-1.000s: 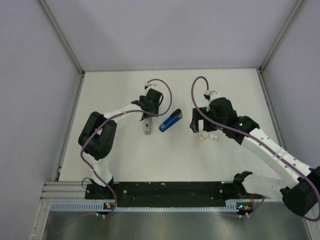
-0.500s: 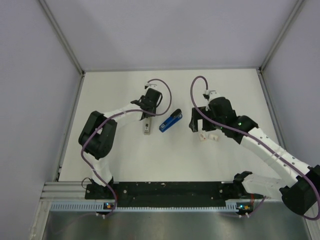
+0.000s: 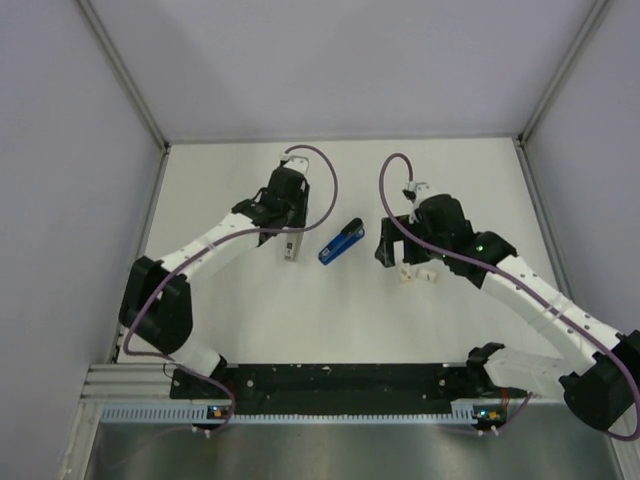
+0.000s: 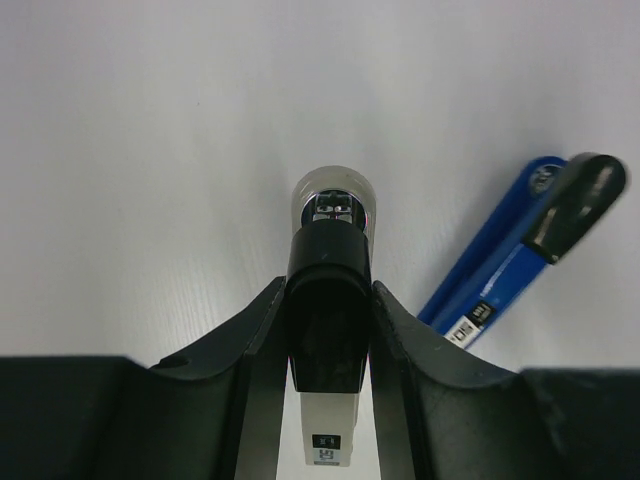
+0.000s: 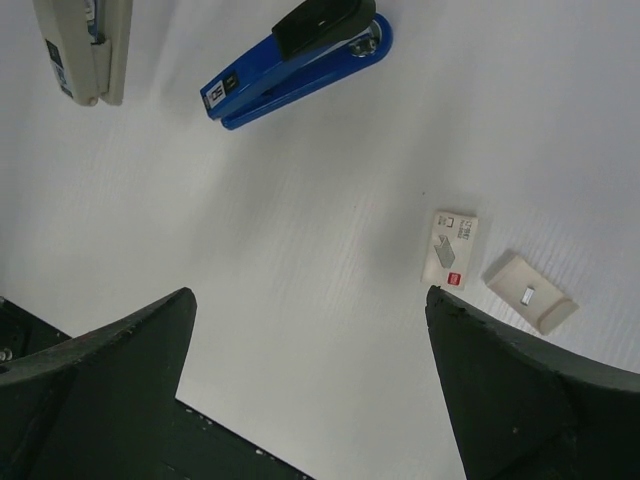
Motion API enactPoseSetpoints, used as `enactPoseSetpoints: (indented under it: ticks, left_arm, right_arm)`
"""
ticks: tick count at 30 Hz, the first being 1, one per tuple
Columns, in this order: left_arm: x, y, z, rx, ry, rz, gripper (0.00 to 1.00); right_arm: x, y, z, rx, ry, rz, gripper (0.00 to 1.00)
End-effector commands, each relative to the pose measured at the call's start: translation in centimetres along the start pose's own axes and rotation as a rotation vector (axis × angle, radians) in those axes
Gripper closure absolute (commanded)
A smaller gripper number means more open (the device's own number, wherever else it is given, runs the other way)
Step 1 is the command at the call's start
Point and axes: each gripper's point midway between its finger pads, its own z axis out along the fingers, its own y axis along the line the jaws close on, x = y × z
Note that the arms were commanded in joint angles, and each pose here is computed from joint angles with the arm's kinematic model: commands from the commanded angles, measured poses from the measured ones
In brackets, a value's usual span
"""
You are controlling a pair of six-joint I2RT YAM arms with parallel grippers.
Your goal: Unload the staples from the stapler
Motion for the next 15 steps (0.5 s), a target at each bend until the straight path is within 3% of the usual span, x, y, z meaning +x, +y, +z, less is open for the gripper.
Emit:
enactPoseSetpoints:
  ticks: [1, 15]
  left_arm:
    - [-3.6, -2.7, -6.1, 0.237, -0.126, 0.039, 1.0]
    - [-0.3, -10.3, -18.1, 0.882, -0.163, 0.209, 1.0]
  right_arm:
    - [-1.3, 2.6, -1.9, -0.134, -0.041, -0.051, 0.03]
    - [-0.9, 7.7, -7.0, -0.453, -0.042, -0.104, 0.14]
